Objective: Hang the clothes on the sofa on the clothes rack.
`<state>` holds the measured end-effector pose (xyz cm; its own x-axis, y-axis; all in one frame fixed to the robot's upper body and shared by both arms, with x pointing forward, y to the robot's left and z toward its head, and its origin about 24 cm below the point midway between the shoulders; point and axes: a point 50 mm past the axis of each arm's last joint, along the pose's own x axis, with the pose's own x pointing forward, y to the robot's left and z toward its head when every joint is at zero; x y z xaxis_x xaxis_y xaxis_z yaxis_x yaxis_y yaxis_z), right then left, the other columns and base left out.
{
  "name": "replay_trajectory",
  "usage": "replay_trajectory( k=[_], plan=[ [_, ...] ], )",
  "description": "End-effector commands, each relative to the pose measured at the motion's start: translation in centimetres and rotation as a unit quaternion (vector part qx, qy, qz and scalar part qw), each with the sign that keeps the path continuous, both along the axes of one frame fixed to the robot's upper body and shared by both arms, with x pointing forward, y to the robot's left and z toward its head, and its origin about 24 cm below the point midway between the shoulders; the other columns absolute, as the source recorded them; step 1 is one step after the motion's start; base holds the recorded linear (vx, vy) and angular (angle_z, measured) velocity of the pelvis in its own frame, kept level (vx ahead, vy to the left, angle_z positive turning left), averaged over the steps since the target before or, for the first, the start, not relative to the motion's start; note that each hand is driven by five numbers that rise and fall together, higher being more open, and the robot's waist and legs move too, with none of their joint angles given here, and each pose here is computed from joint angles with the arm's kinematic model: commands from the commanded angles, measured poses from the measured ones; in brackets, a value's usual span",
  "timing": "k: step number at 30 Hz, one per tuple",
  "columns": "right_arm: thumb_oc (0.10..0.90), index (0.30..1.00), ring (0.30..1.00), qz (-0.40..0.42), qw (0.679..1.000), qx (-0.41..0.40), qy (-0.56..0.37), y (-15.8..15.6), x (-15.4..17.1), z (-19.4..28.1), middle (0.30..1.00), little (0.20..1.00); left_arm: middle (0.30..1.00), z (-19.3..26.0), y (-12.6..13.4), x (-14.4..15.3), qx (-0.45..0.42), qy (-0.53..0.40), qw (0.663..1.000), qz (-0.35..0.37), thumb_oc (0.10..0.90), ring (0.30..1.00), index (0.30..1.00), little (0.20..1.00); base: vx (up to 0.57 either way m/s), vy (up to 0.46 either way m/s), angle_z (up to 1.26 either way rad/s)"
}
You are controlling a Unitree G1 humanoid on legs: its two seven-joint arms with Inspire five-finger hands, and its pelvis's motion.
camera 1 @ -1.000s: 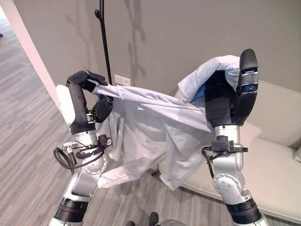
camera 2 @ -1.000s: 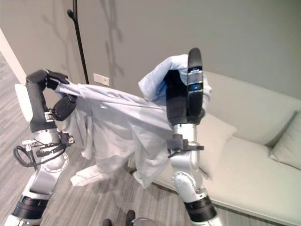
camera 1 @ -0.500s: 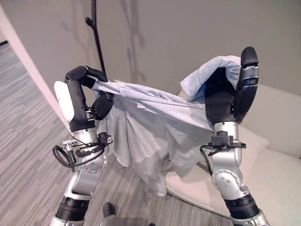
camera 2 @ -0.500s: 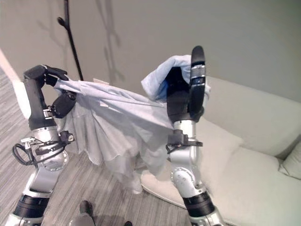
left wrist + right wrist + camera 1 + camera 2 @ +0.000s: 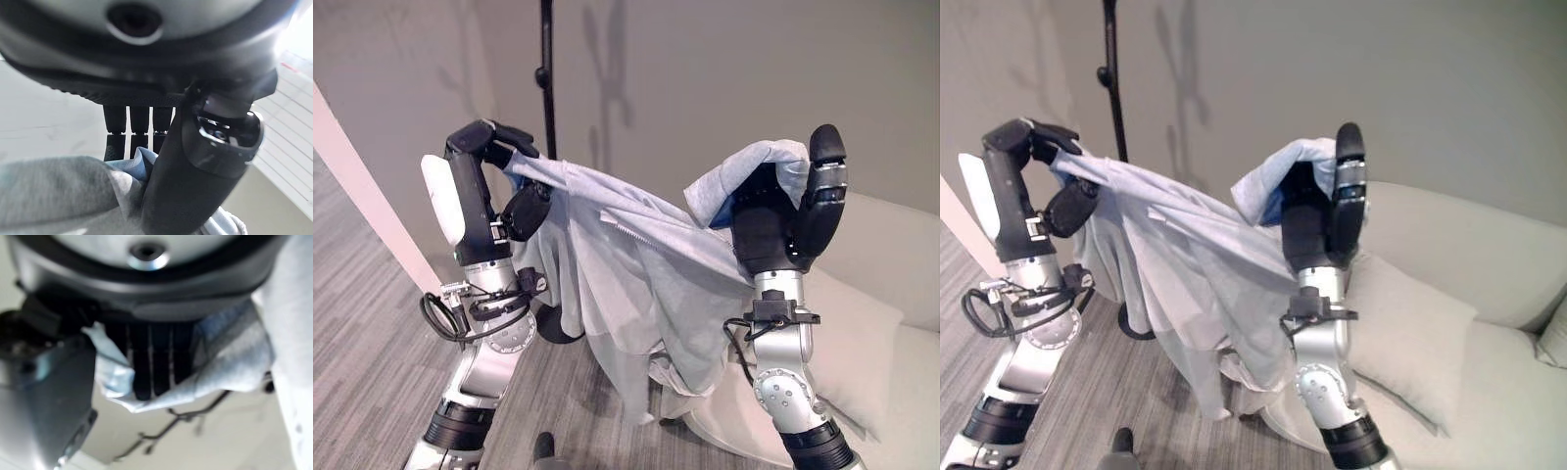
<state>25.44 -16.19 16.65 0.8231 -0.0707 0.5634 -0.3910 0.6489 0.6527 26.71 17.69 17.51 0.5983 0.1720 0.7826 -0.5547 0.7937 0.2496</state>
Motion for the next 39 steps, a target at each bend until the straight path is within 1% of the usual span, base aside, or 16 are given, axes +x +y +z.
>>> replay_trajectory(
  k=[1,5,9,14,16,18,19,21,25,26,28,32,33,34,36,39],
  plan=[
    [0.4,0.3,0.3,-0.083,0.987,-0.027,-0.132,-3.5,-1.4,4.5,0.3,0.3,0.3,5.3,0.2,-1.3,-0.025,-0.152,0.988,-0.007,0.4,0.3,0.3,0.3,0.2,0.56,0.14],
    [0.4,0.3,0.3,-0.103,0.983,-0.007,-0.153,-3.4,-1.4,5.6,0.3,0.3,0.3,6.7,0.7,-1.5,-0.025,-0.191,0.981,0.005,0.4,0.3,0.3,0.3,0.12,0.485,-0.33],
    [0.4,0.3,0.3,-0.104,0.979,0.016,-0.174,-3.1,-1.8,6.2,0.3,0.3,0.3,6.8,1.8,-2.0,-0.004,-0.204,0.977,0.053,0.4,0.3,0.3,0.3,0.12,0.497,-0.46],
    [0.4,0.3,0.3,-0.075,0.978,-0.048,-0.191,-2.8,-1.7,6.6,0.3,0.3,0.3,6.7,3.0,-1.6,0.043,-0.203,0.97,0.126,0.4,0.3,0.3,0.3,0.13,0.199,-0.15],
    [0.4,0.3,0.3,-0.055,0.981,-0.067,-0.175,-2.8,-0.9,6.3,0.3,0.3,0.3,7.5,3.9,-1.2,0.054,-0.213,0.962,0.164,0.4,0.3,0.3,0.3,0.15,0.003,-0.06],
    [0.4,0.3,0.3,-0.048,0.984,-0.077,-0.155,-2.4,-0.2,5.7,0.3,0.3,0.3,7.8,3.8,-1.1,0.076,-0.222,0.958,0.168,0.4,0.3,0.3,0.3,0.11,-0.006,0.11],
    [0.4,0.3,0.3,-0.064,0.982,-0.102,-0.143,-2.9,0.1,5.7,0.3,0.3,0.3,8.0,4.8,-1.1,0.076,-0.225,0.951,0.197,0.4,0.3,0.3,0.3,0.17,-0.011,0.14],
    [0.4,0.3,0.3,-0.042,0.98,-0.12,-0.15,-2.8,-0.1,5.7,0.3,0.3,0.3,8.6,5.3,-1.1,0.078,-0.233,0.943,0.224,0.4,0.3,0.3,0.3,0.14,-0.038,0.19],
    [0.4,0.3,0.3,-0.064,0.971,-0.161,-0.165,-4.0,-0.1,7.1,0.3,0.3,0.3,9.8,6.8,-1.6,0.105,-0.249,0.922,0.276,0.4,0.3,0.3,0.3,0.17,-0.093,0.33],
    [0.4,0.3,0.3,-0.083,0.961,-0.191,-0.182,-5.2,-0.2,8.4,0.3,0.3,0.3,11.1,7.7,-1.9,0.151,-0.266,0.897,0.32,0.4,0.3,0.3,0.3,0.12,-0.151,0.43],
    [0.4,0.3,0.3,-0.095,0.961,-0.192,-0.176,-6.0,0.1,8.5,0.3,0.3,0.3,11.5,8.5,-2.5,0.171,-0.271,0.883,0.344,0.4,0.3,0.3,0.3,0.08,-0.112,0.49],
    [0.4,0.3,0.3,-0.121,0.955,-0.207,-0.175,-7.0,0.0,8.8,0.3,0.3,0.3,11.1,11.4,-3.0,0.184,-0.233,0.867,0.4,0.4,0.3,0.3,0.3,0.24,0.234,0.17],
    [0.4,0.3,0.3,-0.166,0.949,-0.213,-0.163,-8.2,0.3,8.9,0.3,0.3,0.3,10.7,11.7,-2.5,0.179,-0.214,0.876,0.394,0.4,0.3,0.3,0.3,0.28,0.311,-0.11],
    [0.4,0.3,0.3,-0.176,0.946,-0.225,-0.154,-8.5,0.8,9.1,0.3,0.3,0.3,10.9,12.2,-2.1,0.174,-0.214,0.874,0.401,0.4,0.3,0.3,0.3,0.33,0.364,-0.33],
    [0.4,0.3,0.3,-0.225,0.95,-0.173,-0.131,-10.3,1.8,9.2,0.3,0.3,0.3,9.5,11.9,0.2,0.164,-0.166,0.894,0.382,0.4,0.3,0.3,0.3,0.33,0.368,-0.59],
    [0.4,0.3,0.3,-0.23,0.952,-0.165,-0.114,-9.6,3.9,10.2,0.3,0.3,0.3,9.5,12.4,2.5,0.183,-0.11,0.899,0.382,0.4,0.3,0.3,0.3,0.2,0.227,-0.37]
  ],
)
